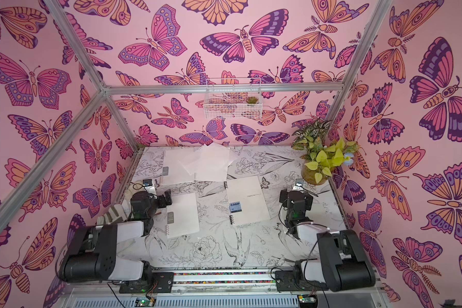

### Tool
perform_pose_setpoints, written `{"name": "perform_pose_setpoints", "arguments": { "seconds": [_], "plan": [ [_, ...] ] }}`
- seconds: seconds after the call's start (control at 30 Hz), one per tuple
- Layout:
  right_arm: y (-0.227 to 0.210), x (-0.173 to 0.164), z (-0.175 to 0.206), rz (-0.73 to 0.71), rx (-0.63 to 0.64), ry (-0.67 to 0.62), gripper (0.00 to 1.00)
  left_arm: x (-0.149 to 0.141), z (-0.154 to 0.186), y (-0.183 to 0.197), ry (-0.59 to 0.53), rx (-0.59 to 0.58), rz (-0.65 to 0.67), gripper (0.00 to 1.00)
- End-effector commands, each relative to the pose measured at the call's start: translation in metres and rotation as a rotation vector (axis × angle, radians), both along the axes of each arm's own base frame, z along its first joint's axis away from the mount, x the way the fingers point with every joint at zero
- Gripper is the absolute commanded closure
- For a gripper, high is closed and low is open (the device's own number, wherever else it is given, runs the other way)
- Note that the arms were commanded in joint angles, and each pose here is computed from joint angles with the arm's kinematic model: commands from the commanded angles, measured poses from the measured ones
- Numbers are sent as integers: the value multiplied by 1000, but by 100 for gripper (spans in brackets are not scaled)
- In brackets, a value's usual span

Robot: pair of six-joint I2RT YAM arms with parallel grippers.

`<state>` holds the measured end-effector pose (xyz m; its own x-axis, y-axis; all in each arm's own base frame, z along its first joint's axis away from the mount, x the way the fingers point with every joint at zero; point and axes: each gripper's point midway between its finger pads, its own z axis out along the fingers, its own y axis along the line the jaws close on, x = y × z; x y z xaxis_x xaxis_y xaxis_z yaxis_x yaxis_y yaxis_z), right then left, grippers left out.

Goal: Tear off pages from different notebooks
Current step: Reset both arms

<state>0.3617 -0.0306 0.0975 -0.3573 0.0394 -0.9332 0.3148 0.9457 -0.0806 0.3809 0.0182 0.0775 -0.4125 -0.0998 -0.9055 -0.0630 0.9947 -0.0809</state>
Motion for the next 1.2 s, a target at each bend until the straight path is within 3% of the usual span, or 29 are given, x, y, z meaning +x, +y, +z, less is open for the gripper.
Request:
{"name": "perform_pose_setpoints", "arguments": {
  "seconds": [0.0,0.07,0.13,0.17,0.23,0.3,0.4,0.47,1.03,1.17],
  "plan": [
    [12,23,7,82,-22,-98,1,6,11,0,-47,22,-21,0],
    [8,23,6,67,-5,-80,1,11,14,-3,-101,31,-40,0],
    [4,25,-1,61,31,-20,1,11,9,-3,-44,34,-34,0],
    [1,26,0,51,39,-27,1,12,11,-3,-86,43,-33,0],
    [0,25,-1,51,40,-23,1,10,10,-4,-43,38,-33,0],
    [0,25,0,49,39,-29,1,12,12,-4,-86,49,-33,0],
    [0,25,0,48,40,-28,1,11,9,-6,-44,47,-43,0],
    [0,25,-1,48,40,-27,1,11,12,-7,-81,53,-46,0],
    [0,25,0,50,40,-29,1,13,10,-11,-58,66,-56,0],
    [5,25,10,85,23,-67,1,9,29,-15,-103,82,-75,0]
  ]
}}
